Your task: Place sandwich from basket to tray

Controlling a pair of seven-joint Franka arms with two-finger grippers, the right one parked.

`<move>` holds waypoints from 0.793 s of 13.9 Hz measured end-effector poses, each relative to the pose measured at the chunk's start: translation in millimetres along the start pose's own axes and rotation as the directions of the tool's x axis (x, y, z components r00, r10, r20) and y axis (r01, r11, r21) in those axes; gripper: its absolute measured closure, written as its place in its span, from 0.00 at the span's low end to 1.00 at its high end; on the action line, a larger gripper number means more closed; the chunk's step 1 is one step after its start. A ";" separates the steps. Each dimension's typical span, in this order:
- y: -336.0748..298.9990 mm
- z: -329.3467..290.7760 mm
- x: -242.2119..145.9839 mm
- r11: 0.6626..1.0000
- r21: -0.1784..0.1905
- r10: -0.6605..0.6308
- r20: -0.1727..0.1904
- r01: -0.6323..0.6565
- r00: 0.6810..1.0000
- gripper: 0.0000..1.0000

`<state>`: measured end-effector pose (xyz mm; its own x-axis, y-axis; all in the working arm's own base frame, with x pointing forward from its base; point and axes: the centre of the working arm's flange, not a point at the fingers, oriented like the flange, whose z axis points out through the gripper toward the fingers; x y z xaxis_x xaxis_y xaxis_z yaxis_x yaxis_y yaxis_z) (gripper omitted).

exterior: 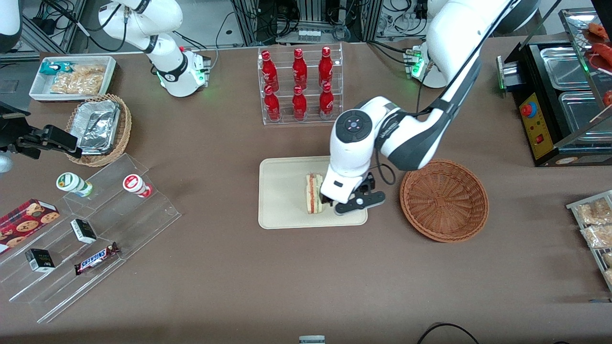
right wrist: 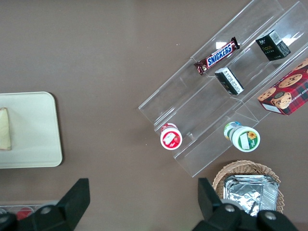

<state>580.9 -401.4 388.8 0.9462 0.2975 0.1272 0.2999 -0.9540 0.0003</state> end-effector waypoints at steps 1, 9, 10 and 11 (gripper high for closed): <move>-13.5 -11.8 10.7 1.000 0.003 -0.030 -0.001 0.030 1.000 0.00; -180.4 -102.2 90.1 0.995 0.071 0.060 0.174 -0.073 0.983 0.00; -204.3 -112.3 97.1 0.992 0.083 0.077 0.202 -0.096 0.976 0.00; -226.8 -123.4 102.1 0.989 0.096 0.090 0.229 -0.114 0.969 0.00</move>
<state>594.6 -159.4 524.1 0.9719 0.2113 -0.1040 0.2000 -0.9736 -0.1097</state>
